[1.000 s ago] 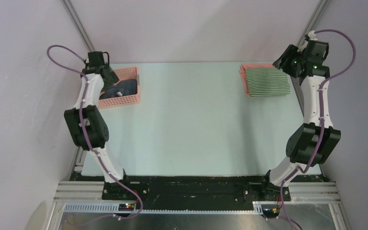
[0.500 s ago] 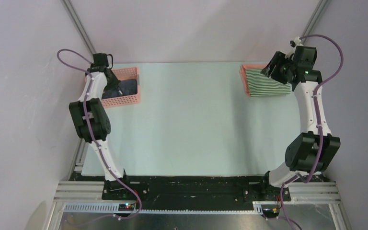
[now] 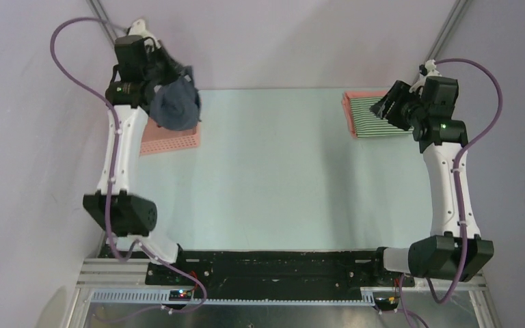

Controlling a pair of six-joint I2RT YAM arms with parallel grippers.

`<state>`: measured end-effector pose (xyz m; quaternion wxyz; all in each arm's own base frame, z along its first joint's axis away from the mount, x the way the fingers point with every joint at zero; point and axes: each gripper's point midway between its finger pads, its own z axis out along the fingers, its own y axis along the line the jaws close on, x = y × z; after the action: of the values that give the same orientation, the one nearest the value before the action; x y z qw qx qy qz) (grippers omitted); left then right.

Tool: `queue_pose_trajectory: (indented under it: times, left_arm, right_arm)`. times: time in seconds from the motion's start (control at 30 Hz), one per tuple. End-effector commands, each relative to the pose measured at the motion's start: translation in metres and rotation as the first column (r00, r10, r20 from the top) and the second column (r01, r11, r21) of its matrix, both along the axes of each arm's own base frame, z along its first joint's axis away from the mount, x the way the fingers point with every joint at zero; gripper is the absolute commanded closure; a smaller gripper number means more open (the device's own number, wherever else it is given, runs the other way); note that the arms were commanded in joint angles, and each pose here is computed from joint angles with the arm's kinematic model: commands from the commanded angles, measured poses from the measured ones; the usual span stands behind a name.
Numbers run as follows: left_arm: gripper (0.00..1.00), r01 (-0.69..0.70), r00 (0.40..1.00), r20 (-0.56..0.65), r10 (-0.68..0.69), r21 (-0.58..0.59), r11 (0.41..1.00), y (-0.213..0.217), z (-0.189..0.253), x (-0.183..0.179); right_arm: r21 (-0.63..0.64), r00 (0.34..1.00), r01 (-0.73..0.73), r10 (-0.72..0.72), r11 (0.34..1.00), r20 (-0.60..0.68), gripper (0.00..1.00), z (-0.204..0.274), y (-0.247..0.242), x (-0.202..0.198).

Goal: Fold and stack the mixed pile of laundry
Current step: Pick up the skirt from the bin, then place the skirt at the center of the board.

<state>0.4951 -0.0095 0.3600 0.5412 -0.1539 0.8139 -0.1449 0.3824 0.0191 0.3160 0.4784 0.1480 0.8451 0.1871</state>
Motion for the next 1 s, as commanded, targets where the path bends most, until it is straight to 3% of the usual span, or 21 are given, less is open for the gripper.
queue_pose_trajectory:
  times: [0.0, 0.1, 0.2, 0.27, 0.4, 0.5, 0.7, 0.8, 0.97]
  left_arm:
    - [1.00, 0.349, 0.867, 0.372, -0.332, 0.025, 0.937, -0.102, 0.150, -0.086]
    - [1.00, 0.531, 0.762, 0.439, -0.475, -0.006, 0.847, -0.150, 0.179, -0.140]
    - [1.00, 0.633, 0.699, 0.441, -0.563, -0.014, 0.774, -0.179, 0.174, -0.173]
    - [1.00, 0.697, 0.664, 0.422, -0.617, -0.049, 0.716, -0.196, 0.158, -0.188]
    - [1.00, 0.731, 0.674, 0.321, -0.666, -0.159, 0.664, -0.221, 0.081, -0.194]
    - [0.98, 0.688, 0.721, 0.143, -0.678, -0.271, 0.674, -0.230, -0.015, -0.188]
    - [0.92, 0.516, 0.798, -0.155, -0.583, -0.323, 0.793, -0.211, -0.149, -0.190]
    - [0.94, 0.453, 0.812, -0.235, -0.534, -0.324, 0.831, -0.200, -0.183, -0.200]
    - [0.96, 0.410, 0.838, -0.249, -0.485, -0.297, 0.862, -0.186, -0.195, -0.211]
  right_arm:
    - [0.008, 0.995, 0.013, -0.014, 1.000, 0.104, 0.41, 0.036, 0.006, -0.016]
    - [-0.002, 0.993, 0.059, -0.059, 0.998, 0.103, 0.41, 0.036, 0.000, -0.024]
    - [-0.006, 0.992, 0.070, -0.069, 0.998, 0.106, 0.41, 0.038, -0.001, -0.033]
    - [0.004, 0.994, 0.056, -0.056, 0.998, 0.089, 0.41, 0.036, 0.003, -0.040]
    - [0.015, 0.998, -0.004, 0.003, 1.000, 0.057, 0.41, 0.026, 0.021, -0.053]
    - [0.008, 0.999, -0.041, 0.041, 0.999, 0.003, 0.41, 0.001, 0.030, -0.061]
    - [0.024, 0.972, -0.174, 0.175, 0.984, -0.157, 0.41, -0.081, 0.071, -0.079]
    - [0.038, 0.951, -0.242, 0.244, 0.970, -0.191, 0.41, -0.123, 0.097, -0.087]
    - [0.083, 0.927, -0.302, 0.313, 0.950, -0.206, 0.43, -0.170, 0.147, -0.086]
